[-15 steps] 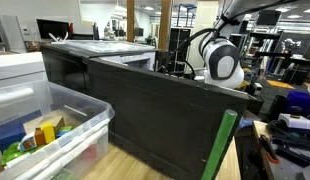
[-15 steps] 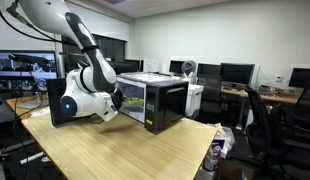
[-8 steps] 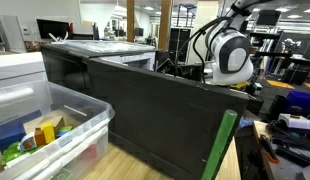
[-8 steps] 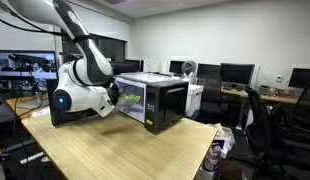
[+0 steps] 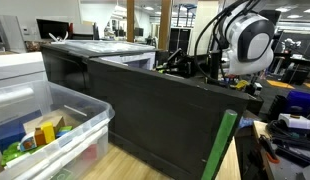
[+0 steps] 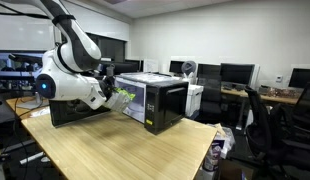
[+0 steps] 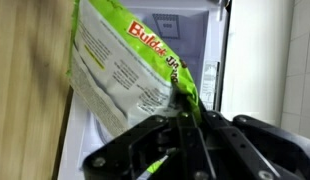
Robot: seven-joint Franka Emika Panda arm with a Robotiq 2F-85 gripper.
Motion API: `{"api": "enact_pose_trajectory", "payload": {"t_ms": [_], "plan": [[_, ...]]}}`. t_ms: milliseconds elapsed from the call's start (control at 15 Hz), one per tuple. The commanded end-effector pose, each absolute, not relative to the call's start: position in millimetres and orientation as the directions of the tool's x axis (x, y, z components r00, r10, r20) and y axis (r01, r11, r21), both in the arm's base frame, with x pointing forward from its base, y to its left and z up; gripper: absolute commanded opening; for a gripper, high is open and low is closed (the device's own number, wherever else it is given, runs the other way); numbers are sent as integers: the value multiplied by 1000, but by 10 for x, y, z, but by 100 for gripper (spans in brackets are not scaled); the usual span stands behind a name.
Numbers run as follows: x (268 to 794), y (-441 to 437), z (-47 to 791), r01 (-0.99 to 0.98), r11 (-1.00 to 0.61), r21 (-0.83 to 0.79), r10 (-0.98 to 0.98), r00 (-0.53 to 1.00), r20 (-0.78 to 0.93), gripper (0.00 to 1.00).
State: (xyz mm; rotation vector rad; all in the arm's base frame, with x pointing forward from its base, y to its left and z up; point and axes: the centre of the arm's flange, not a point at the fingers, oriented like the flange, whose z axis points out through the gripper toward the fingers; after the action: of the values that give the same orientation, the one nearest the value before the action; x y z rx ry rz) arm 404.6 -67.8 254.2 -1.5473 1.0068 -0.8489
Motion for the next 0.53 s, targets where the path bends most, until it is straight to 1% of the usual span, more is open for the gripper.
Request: {"api": "enact_pose_trajectory", "payload": {"t_ms": [0, 467], "plan": [[3882, -709, 2960, -176, -77, -981, -921, 391, 2, 7], [3825, -717, 3534, -139, -69, -988, -906, 423, 4, 7]]}}
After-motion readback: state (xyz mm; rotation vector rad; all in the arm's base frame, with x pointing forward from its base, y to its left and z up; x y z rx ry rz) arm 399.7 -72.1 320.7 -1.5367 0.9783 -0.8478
